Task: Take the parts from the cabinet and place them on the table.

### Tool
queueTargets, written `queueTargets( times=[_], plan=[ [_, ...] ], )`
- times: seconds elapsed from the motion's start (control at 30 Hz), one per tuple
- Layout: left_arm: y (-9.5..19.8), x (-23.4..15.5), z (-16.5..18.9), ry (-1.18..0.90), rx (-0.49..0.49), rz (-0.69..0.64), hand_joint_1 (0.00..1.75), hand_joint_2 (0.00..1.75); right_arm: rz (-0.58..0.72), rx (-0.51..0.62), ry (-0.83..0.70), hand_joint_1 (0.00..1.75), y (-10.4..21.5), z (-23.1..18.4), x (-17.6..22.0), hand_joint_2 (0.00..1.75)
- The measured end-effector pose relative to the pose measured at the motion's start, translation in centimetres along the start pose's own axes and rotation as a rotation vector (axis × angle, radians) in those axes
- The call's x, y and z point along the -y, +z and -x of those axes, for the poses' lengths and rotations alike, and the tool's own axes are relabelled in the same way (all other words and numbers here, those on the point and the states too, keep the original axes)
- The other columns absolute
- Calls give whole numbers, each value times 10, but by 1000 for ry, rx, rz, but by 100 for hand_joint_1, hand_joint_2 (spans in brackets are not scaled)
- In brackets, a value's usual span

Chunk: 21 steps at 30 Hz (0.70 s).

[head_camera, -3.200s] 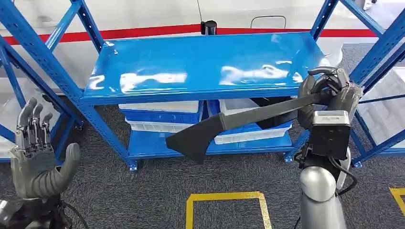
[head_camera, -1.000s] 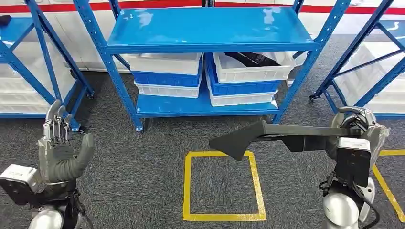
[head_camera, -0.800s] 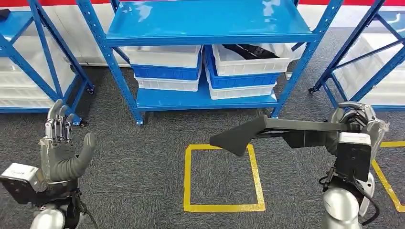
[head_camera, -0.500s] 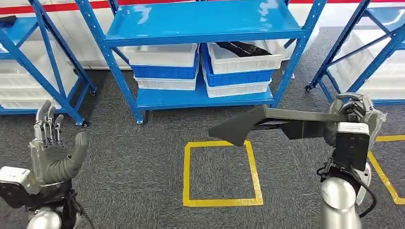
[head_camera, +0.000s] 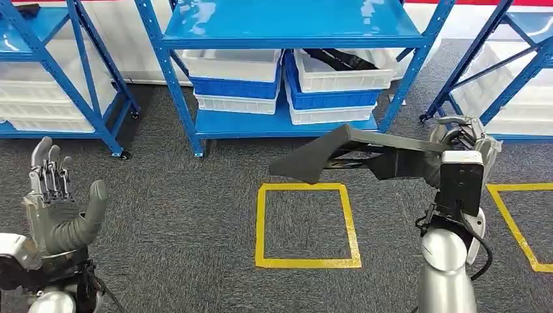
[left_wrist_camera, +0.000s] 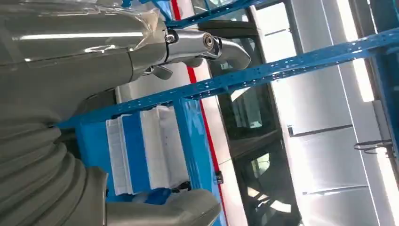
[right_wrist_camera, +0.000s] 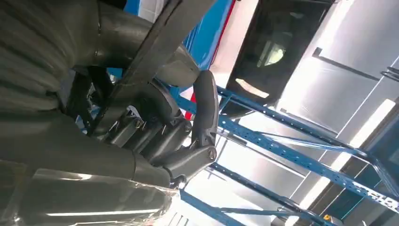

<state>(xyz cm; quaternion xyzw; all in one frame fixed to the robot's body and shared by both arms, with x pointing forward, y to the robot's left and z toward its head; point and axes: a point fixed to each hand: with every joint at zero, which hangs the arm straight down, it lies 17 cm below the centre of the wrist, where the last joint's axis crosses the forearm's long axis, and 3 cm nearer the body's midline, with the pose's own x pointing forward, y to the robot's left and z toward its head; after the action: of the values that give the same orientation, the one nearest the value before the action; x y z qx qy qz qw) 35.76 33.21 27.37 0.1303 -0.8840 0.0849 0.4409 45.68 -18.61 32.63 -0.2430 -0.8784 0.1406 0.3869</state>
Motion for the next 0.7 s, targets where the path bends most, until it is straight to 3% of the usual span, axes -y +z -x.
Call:
queueTargets(
  times=[0.7],
  plan=[
    [-11,-13,6,6,13,-17,0,175,-5,-12,3,175,-11,6,-8,175]
  ],
)
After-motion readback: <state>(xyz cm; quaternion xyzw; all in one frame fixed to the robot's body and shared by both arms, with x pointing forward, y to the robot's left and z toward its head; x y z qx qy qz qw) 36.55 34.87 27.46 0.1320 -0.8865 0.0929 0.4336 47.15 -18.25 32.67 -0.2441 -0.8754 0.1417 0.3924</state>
